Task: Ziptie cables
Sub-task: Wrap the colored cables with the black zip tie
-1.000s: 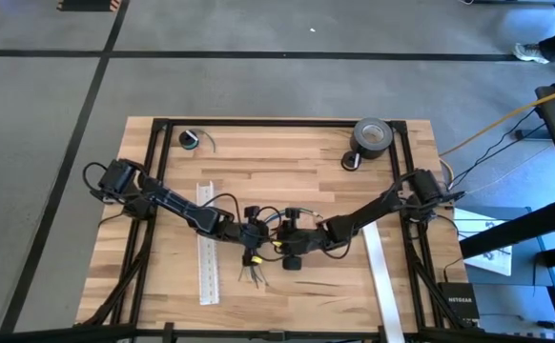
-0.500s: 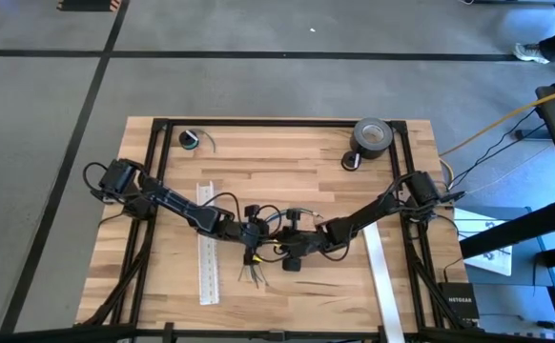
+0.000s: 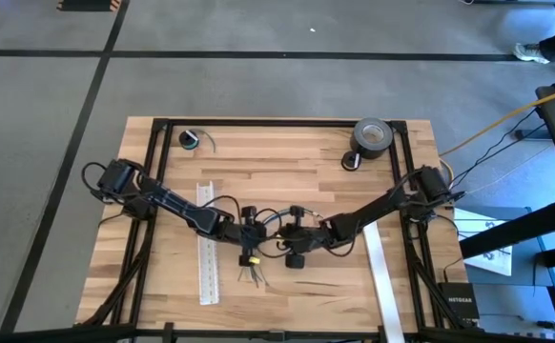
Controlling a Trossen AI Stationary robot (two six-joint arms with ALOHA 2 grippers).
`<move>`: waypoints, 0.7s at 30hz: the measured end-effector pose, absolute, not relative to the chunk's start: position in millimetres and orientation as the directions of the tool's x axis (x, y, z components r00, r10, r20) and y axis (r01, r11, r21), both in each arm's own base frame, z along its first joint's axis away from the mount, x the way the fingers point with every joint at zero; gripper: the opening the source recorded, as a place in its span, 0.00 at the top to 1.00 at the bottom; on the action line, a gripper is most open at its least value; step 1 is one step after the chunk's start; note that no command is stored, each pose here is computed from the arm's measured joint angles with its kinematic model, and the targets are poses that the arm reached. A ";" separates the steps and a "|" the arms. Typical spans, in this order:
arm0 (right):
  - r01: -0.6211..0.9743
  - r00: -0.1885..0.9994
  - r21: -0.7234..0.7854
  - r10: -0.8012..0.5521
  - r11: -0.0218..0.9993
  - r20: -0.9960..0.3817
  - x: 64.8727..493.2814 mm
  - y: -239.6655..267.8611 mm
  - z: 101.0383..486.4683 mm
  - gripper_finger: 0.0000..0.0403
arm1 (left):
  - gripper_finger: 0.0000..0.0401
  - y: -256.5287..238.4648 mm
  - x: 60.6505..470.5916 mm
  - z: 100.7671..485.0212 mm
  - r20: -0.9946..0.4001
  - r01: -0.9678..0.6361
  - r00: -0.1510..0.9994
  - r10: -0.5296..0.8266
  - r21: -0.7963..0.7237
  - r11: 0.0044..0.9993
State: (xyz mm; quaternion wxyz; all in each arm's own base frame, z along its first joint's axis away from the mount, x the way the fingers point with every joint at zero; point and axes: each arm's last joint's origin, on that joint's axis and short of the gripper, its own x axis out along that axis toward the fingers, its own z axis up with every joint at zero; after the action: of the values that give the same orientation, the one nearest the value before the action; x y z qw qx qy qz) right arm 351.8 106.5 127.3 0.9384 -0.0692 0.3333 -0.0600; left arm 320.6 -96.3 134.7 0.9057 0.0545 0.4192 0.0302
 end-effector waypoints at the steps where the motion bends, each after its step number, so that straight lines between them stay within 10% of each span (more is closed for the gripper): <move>1: 0.083 0.774 -0.166 -0.168 0.983 -0.610 348.8 104.0 128.4 1.00 | 0.99 -96.6 320.7 136.1 -0.762 -0.010 0.639 0.103 0.125 0.992; 21: 0.141 0.786 -0.043 -0.138 0.989 -0.602 296.8 86.9 151.7 1.00 | 0.99 -99.0 314.5 136.8 -0.802 -0.007 0.588 0.103 0.123 0.992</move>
State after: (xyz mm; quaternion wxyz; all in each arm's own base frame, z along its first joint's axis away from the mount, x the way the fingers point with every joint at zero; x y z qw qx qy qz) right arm 296.8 86.9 151.7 0.9451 0.0018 0.3184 -0.0737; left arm 314.5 -99.0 136.8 0.8895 0.0533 0.4527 0.0309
